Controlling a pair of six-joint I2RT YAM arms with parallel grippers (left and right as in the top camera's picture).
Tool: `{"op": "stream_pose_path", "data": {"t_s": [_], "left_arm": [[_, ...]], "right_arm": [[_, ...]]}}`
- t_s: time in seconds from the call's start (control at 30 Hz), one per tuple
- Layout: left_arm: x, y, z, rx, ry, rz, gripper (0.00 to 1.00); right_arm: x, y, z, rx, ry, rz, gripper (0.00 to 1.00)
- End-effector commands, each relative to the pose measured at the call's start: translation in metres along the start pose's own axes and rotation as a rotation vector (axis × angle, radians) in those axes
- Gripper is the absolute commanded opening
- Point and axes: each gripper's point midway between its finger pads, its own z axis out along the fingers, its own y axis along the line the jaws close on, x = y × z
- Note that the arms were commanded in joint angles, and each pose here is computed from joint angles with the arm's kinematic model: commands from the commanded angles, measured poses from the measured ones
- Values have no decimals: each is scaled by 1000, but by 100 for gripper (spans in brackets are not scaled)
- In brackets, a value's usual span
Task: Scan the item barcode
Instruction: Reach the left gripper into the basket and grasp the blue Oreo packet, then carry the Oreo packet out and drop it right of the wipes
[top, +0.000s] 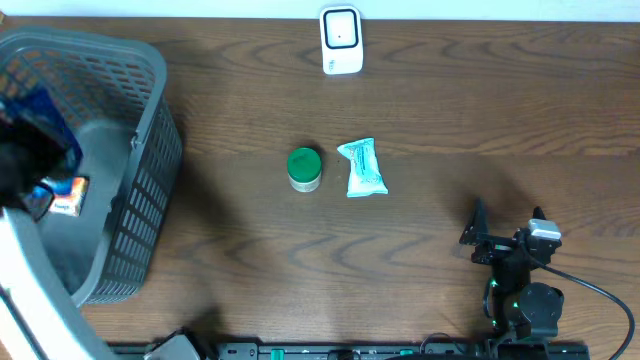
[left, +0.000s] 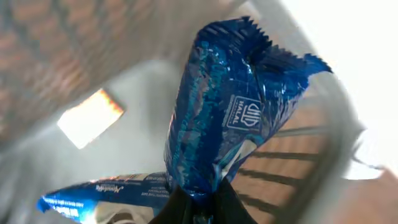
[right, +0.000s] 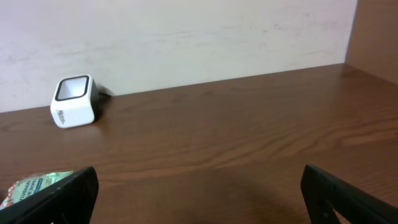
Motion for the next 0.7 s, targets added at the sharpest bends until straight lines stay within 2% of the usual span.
{"op": "stream_pose_path", "data": {"t_s": [0.0, 0.1, 0.2, 0.27, 0.37, 0.43, 0.5, 0.67], "left_arm": [[-4, -71, -59, 301, -104, 71, 7], [14, -122, -94, 494, -120, 155, 7], [36, -161, -108, 617, -85, 240, 7], [56, -188, -113, 699, -33, 291, 7], [104, -241, -119, 861, 92, 421, 7], [151, -281, -115, 956, 222, 518, 7], [219, -322, -95, 1009, 398, 621, 7], [345, -367, -25, 987, 656, 745, 7]], "right_arm": [[0, 0, 0, 3, -1, 10, 99], [0, 0, 0, 3, -1, 10, 99], [0, 0, 0, 3, -1, 10, 99], [0, 0, 0, 3, -1, 10, 99], [0, 0, 0, 3, -1, 10, 99], [0, 0, 0, 3, -1, 10, 99], [0, 0, 0, 3, -1, 10, 99], [0, 0, 0, 3, -1, 10, 99]]}}
